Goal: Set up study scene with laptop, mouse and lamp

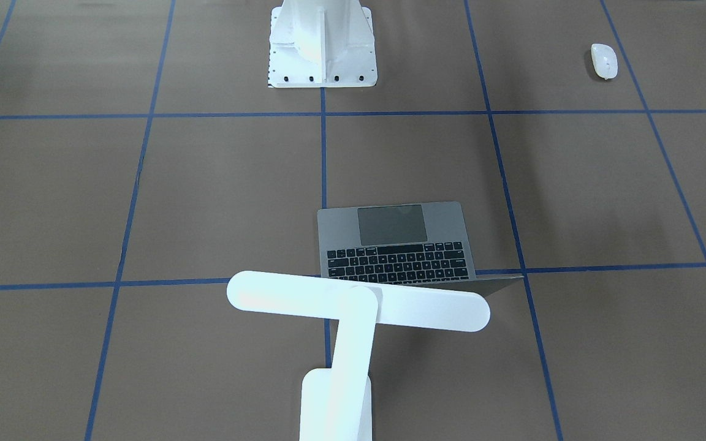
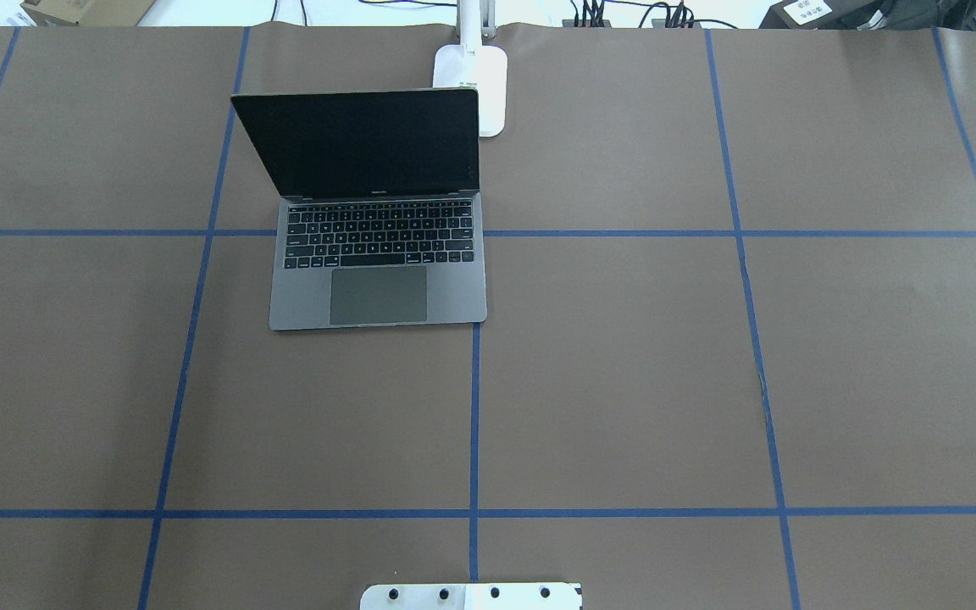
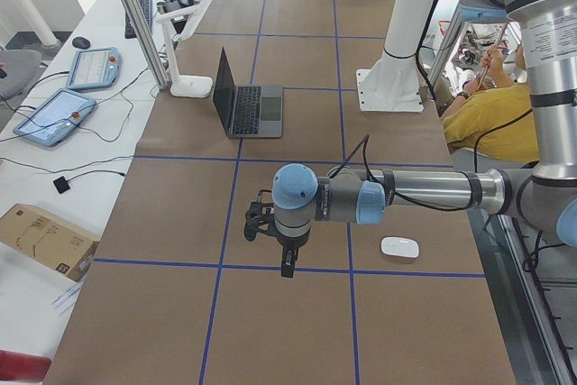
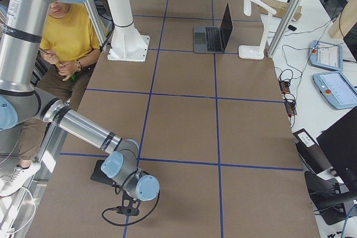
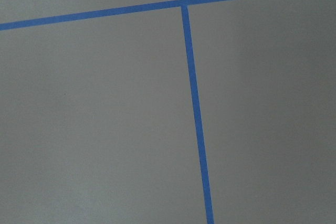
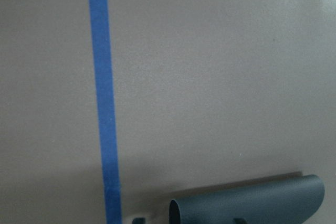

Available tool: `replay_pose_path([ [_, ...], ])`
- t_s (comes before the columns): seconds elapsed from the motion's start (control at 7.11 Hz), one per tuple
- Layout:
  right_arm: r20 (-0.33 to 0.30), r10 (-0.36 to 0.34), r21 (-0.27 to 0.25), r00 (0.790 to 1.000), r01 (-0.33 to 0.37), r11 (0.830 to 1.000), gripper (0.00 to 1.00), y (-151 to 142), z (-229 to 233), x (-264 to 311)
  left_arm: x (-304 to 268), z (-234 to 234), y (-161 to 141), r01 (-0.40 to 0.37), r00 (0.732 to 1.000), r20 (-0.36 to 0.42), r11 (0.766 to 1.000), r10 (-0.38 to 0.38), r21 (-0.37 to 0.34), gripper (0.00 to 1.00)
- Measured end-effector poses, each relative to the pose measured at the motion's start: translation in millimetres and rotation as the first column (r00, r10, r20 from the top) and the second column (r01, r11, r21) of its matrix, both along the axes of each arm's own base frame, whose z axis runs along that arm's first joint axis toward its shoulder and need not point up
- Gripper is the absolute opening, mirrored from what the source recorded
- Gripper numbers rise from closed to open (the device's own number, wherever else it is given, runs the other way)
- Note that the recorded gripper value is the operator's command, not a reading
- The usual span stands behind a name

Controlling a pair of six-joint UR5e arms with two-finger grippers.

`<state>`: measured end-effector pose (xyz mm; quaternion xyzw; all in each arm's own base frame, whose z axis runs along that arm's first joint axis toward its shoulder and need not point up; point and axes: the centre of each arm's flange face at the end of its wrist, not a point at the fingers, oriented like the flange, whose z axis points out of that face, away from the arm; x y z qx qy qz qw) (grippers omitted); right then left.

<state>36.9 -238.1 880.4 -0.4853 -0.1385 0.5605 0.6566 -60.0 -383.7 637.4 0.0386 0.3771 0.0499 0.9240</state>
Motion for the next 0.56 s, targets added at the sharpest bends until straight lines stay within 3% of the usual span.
replay_pose_path([
  [0.56, 0.011, -0.024, 0.002, 1.000, 0.024, 1.000, 0.63, 11.3, 4.4, -1.4, -2.4, -0.5, -0.3, 0.006, 1.000, 0.000, 1.000, -0.006, 0.001, 1.00],
])
